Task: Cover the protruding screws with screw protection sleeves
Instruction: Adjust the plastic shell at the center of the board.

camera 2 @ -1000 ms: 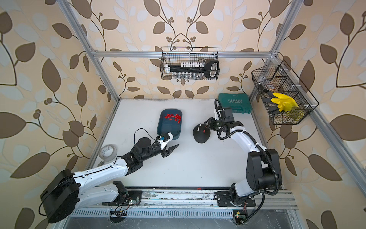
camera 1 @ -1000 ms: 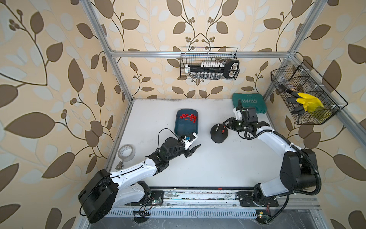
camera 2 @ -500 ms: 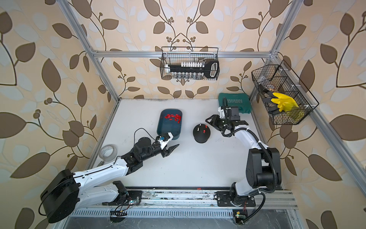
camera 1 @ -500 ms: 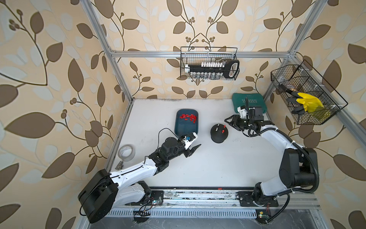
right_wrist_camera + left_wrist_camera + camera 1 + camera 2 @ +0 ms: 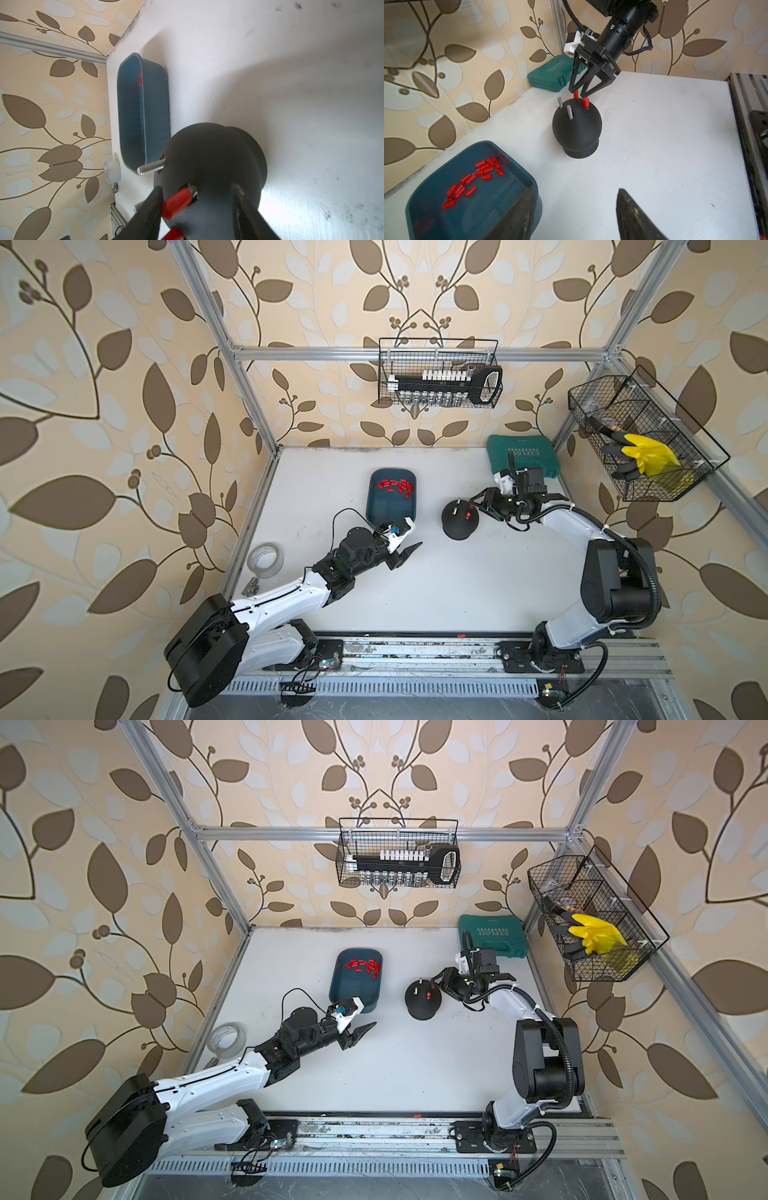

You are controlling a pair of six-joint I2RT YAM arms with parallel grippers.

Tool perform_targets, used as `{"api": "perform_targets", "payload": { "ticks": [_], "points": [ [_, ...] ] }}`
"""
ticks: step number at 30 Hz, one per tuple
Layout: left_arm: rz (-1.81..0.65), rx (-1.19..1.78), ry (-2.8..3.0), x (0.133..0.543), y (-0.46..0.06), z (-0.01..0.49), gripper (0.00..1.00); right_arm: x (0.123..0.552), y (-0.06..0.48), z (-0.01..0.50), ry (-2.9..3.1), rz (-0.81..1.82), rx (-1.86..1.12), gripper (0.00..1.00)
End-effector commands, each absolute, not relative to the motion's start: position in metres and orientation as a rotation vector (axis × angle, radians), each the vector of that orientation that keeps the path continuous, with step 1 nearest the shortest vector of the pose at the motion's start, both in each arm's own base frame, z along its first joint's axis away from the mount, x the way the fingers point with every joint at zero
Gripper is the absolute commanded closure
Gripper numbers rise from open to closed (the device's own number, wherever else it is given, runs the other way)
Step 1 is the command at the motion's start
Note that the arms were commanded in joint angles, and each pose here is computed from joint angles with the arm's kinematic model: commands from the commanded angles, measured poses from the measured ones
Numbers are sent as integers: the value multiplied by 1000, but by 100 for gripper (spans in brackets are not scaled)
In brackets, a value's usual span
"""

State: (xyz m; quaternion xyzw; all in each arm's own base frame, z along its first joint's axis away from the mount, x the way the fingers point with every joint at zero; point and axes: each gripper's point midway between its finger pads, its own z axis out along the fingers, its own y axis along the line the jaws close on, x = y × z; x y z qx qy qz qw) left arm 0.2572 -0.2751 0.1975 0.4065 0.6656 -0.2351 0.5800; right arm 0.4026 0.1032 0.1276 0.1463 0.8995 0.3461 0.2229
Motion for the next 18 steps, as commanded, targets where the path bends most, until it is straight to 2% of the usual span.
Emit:
{"api": "perform_targets", "payload": {
  "ticks": [1,12,18],
  "points": [
    [-566,950,1491,255,-281,221,37,408,114,132,2489,986,358,47],
    [-546,940,1481,253,-276,226,36,426,155,118,2458,1134,341,46],
    [-528,937,1486,256,-274,225,36,447,161,131,2419,1151,308,46]
  ]
}}
